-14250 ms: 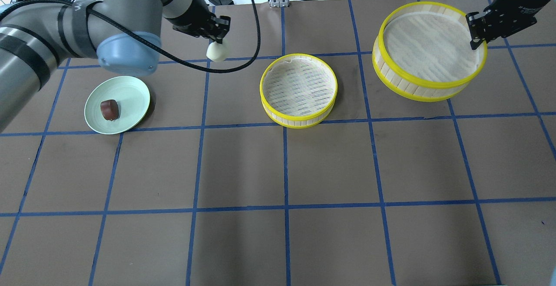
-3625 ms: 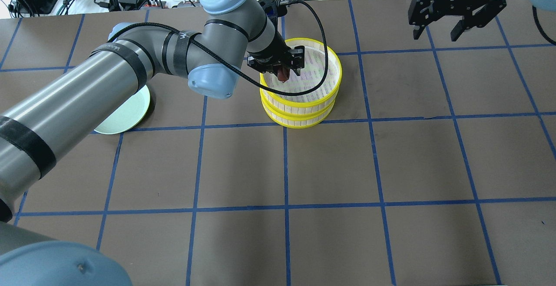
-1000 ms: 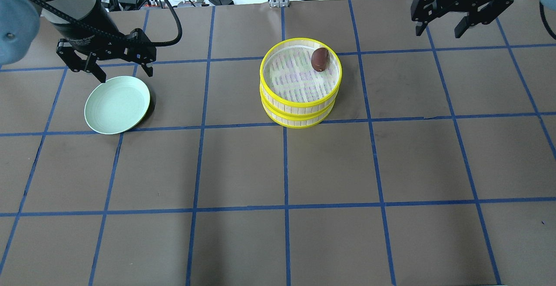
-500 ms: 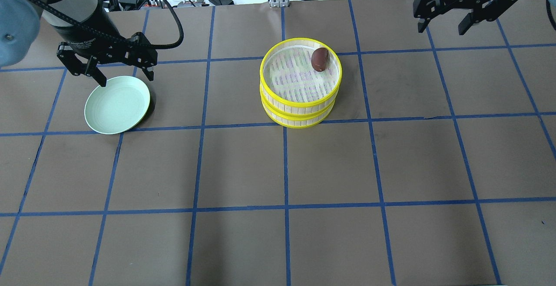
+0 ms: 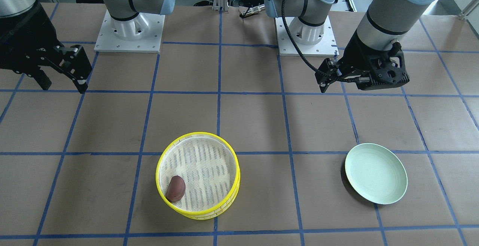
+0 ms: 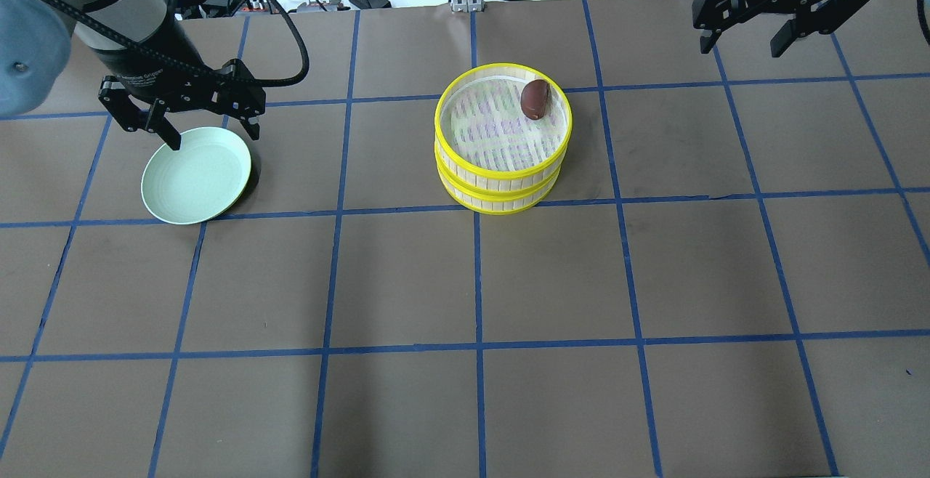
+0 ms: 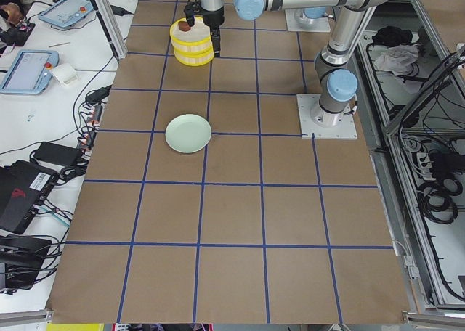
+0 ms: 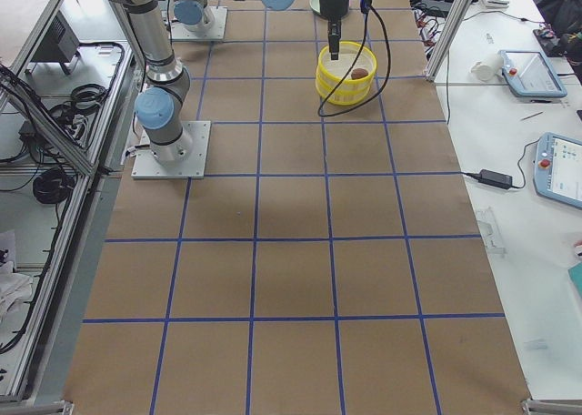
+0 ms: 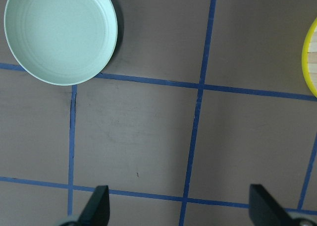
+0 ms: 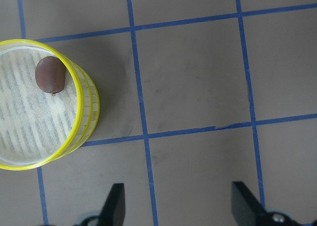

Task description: Place buns in different layers of steamer

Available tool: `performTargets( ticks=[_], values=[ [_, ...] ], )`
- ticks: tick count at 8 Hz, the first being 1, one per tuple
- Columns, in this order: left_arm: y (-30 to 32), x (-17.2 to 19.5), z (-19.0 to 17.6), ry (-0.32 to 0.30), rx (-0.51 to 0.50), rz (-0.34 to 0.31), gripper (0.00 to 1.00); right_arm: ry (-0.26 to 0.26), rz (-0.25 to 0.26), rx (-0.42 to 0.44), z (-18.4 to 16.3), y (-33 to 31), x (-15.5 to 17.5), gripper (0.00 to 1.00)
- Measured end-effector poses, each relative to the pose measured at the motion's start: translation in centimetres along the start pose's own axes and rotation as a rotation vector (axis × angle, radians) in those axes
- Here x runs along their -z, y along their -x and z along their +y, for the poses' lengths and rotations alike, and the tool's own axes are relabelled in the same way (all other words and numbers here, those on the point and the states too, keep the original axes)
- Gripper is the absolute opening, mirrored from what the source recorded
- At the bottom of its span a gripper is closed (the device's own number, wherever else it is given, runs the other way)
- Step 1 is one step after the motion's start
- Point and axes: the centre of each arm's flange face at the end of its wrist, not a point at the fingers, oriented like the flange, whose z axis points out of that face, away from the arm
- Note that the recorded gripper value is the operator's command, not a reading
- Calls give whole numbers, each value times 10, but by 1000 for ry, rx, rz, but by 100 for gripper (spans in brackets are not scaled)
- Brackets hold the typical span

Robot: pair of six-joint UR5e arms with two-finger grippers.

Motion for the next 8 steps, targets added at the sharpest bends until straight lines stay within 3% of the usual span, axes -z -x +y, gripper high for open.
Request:
performTargets(
  ticks=[8],
  values=[
    [0,-9,6,19,0,-5,100,-6,-2,-6,5,0,6,79]
  ],
)
